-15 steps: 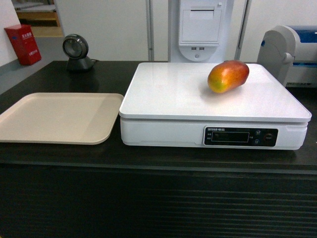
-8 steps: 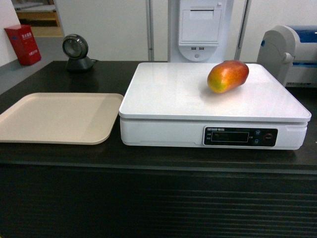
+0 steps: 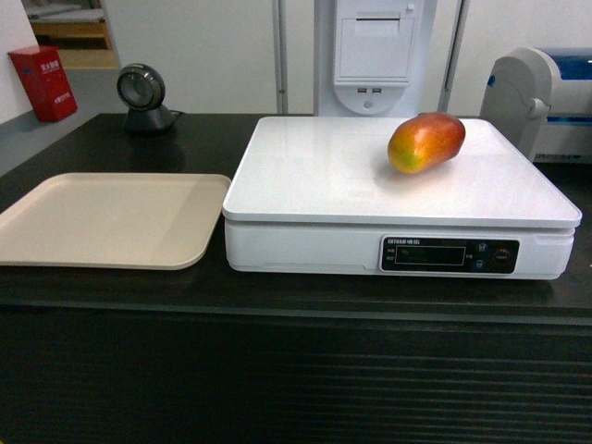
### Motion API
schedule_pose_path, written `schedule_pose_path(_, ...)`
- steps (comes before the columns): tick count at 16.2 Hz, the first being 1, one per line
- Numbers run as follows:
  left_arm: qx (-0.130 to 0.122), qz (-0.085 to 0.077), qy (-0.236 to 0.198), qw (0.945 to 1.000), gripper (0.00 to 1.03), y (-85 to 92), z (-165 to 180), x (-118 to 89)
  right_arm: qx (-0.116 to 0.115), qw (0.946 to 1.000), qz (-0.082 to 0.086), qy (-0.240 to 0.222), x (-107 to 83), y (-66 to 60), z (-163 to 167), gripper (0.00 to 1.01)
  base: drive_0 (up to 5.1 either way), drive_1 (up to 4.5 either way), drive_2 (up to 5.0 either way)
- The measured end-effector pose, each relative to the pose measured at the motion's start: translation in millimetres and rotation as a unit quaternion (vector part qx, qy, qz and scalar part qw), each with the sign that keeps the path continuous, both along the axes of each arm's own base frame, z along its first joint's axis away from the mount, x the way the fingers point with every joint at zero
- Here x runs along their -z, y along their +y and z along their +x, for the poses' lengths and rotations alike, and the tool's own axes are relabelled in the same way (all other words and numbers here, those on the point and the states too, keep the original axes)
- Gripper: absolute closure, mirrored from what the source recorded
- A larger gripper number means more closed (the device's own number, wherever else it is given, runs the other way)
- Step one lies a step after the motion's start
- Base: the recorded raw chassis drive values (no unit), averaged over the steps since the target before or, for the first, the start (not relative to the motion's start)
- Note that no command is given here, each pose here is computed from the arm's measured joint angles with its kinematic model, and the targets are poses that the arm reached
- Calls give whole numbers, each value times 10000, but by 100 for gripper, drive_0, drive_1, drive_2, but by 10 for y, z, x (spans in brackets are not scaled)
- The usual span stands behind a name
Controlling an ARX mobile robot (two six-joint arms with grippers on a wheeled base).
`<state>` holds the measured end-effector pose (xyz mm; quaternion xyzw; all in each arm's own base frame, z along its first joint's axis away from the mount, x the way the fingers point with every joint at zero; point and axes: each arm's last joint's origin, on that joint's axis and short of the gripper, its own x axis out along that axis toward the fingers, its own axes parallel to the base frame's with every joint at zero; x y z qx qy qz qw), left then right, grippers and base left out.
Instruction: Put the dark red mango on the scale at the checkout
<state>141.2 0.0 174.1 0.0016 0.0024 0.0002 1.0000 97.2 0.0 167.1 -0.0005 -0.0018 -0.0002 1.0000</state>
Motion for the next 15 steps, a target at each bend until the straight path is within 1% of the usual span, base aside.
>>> schedule_pose_path(2, -2, 0, -139, 9999, 101, 0, -23, 40, 0, 10000, 0, 0, 0, 0, 0, 3, 0, 0, 0)
schedule_pose_path(5, -2, -2, 72, 10000, 101, 0, -62, 95, 0, 10000, 2, -2, 0, 0, 0, 3, 0, 0, 0)
schedule_pose_path(8, 0, -2, -76, 10000, 101, 0, -144, 49, 0, 10000, 0, -4, -1, 0, 0, 3, 0, 0, 0)
schedule_pose_path(15, 0, 0, -71, 10000, 101, 0, -260, 42, 0, 10000, 0, -2, 0, 0, 0, 3, 0, 0, 0)
